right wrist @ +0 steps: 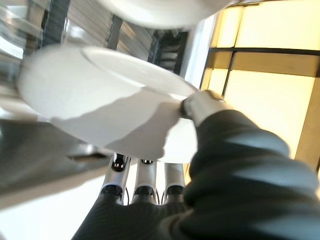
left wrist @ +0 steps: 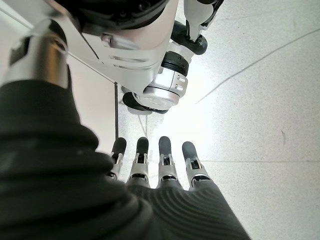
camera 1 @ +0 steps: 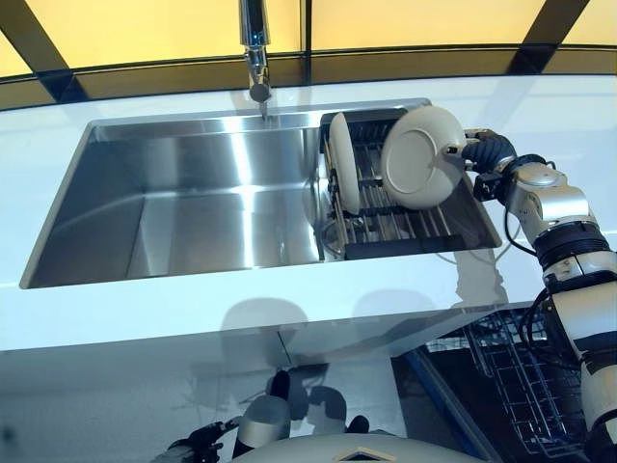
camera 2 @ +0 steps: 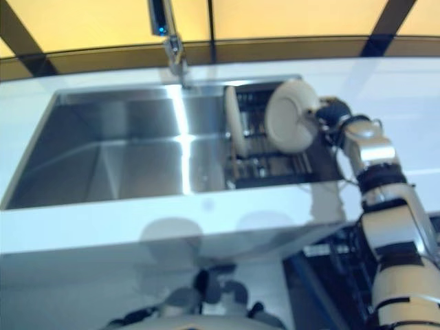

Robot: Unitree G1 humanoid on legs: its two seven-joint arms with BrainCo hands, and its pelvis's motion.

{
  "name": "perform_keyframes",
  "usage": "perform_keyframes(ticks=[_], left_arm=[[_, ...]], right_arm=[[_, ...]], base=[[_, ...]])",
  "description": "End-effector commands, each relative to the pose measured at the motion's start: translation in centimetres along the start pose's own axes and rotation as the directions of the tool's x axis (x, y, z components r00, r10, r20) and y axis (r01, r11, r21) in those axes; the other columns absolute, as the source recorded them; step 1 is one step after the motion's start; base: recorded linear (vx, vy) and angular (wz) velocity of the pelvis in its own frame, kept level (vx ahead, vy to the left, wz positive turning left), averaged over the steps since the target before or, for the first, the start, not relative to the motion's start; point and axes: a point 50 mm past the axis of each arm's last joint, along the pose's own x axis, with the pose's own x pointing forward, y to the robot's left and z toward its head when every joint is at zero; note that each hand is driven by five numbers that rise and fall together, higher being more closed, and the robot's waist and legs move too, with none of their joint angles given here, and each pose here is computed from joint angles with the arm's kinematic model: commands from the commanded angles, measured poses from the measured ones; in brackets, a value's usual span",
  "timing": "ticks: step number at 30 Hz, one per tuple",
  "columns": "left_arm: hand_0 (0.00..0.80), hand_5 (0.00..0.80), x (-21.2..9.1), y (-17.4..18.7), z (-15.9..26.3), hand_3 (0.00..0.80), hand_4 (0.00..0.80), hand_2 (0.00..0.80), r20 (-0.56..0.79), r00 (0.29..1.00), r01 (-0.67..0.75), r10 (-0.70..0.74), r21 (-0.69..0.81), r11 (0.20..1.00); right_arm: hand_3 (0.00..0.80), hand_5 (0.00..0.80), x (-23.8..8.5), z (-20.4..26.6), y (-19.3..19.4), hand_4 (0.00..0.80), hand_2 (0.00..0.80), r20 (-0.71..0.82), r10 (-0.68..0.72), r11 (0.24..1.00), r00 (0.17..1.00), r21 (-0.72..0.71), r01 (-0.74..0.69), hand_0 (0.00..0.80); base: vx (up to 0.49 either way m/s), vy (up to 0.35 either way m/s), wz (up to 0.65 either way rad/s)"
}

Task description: Take plates into dishwasher

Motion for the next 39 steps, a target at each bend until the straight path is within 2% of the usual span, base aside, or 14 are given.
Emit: perform_keyframes(ticks=[1,12,19,31,39], left_arm=[[0.000,0.000,0.0,0.5,1.2,0.000,0.000,0.000,0.013,1.000,-0.006,0.005,0.057,0.998],[0.000,0.000,0.0,0.6,1.4,0.000,0.000,0.000,0.012,1.000,-0.018,0.018,0.056,0.998],[0.000,0.000,0.0,0.9,1.9,0.000,0.000,0.000,0.026,0.999,-0.037,0.036,0.038,0.999],[0.000,0.000,-0.1,1.5,1.6,0.000,0.000,0.000,0.002,0.998,-0.068,0.068,-0.032,0.997],[0.000,0.000,-0.2,2.2,2.0,0.000,0.000,0.000,0.007,0.995,-0.097,0.097,-0.063,0.993]], right_arm=[[0.800,0.800,-0.3,6.1,-0.7,0.800,0.800,0.194,-0.050,0.989,0.980,-0.129,0.076,0.800],[0.800,0.800,-1.1,7.3,-1.7,0.800,0.800,0.268,-0.073,0.989,0.961,-0.109,0.105,0.800],[0.800,0.800,-2.8,9.0,-4.5,0.800,0.800,0.339,-0.128,0.970,0.932,-0.153,0.189,0.800],[0.800,0.800,-7.0,9.5,-11.3,0.800,0.800,0.344,-0.227,0.885,0.911,-0.317,0.340,0.800],[0.800,0.800,-8.2,6.8,-12.3,0.800,0.800,0.269,-0.192,0.850,0.944,-0.435,0.297,0.800]], base=[[0.000,0.000,0.00],[-0.019,0.014,-0.01],[-0.027,0.041,-0.08],[-0.022,0.049,-0.26],[-0.031,0.020,-0.27]])
